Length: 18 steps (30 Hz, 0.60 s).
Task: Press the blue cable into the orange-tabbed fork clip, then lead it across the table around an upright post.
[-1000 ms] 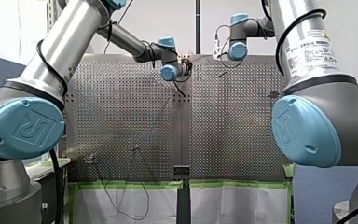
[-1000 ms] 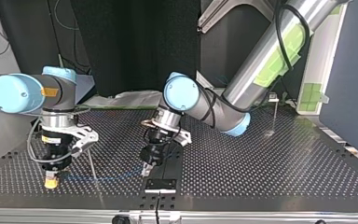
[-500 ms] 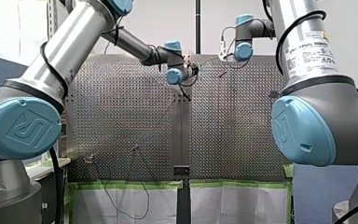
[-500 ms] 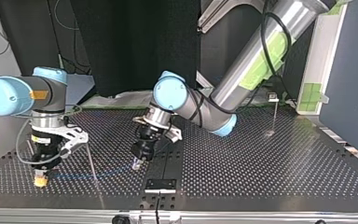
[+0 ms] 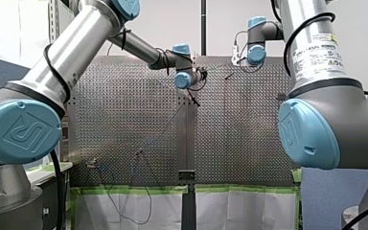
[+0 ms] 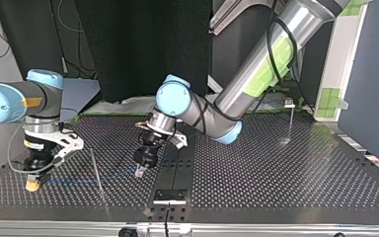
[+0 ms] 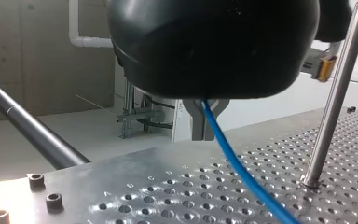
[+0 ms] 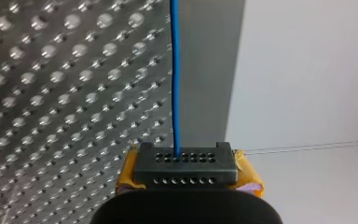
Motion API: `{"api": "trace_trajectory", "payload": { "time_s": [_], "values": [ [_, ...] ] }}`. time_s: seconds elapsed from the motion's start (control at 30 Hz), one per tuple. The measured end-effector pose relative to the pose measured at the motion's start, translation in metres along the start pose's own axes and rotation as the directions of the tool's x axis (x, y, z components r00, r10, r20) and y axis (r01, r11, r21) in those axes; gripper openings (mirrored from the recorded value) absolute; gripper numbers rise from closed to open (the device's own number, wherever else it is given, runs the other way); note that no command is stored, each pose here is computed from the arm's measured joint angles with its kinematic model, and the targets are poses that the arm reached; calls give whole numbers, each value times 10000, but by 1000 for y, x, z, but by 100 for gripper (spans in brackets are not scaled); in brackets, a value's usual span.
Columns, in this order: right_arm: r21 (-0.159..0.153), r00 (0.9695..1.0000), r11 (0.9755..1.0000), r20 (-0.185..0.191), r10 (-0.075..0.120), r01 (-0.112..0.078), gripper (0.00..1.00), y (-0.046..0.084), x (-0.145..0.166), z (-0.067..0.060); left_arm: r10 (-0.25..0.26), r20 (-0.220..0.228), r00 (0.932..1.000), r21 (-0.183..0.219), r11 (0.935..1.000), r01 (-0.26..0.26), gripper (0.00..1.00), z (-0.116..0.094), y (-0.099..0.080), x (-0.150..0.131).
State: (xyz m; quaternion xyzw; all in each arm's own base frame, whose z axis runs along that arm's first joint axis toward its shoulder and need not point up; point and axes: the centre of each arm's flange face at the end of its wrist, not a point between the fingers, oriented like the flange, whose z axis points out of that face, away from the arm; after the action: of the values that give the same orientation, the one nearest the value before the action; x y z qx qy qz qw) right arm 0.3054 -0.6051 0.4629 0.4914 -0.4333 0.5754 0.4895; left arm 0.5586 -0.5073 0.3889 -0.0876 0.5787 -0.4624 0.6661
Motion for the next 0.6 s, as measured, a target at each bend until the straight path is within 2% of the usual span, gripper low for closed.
{"api": "trace_trajectory", "payload": {
  "time_s": [0.2, 0.43, 0.6],
  "values": [
    [-80, 9995, 10000, 302, -51, 54, 0, 5, -17, -3, 81, 105, 9999, -72, 9999, -80, 0, 2, 6, -5],
    [-92, 9988, 9999, 482, -78, 82, 0, 7, -29, -1, 225, 169, 9996, -131, 9997, -223, 0, 4, 11, -9],
    [-116, 9963, 9998, 845, -134, 144, 0, 8, -53, 2, 363, 76, 9993, -179, 9992, -361, 0, 4, 16, -2]
  ]
}}
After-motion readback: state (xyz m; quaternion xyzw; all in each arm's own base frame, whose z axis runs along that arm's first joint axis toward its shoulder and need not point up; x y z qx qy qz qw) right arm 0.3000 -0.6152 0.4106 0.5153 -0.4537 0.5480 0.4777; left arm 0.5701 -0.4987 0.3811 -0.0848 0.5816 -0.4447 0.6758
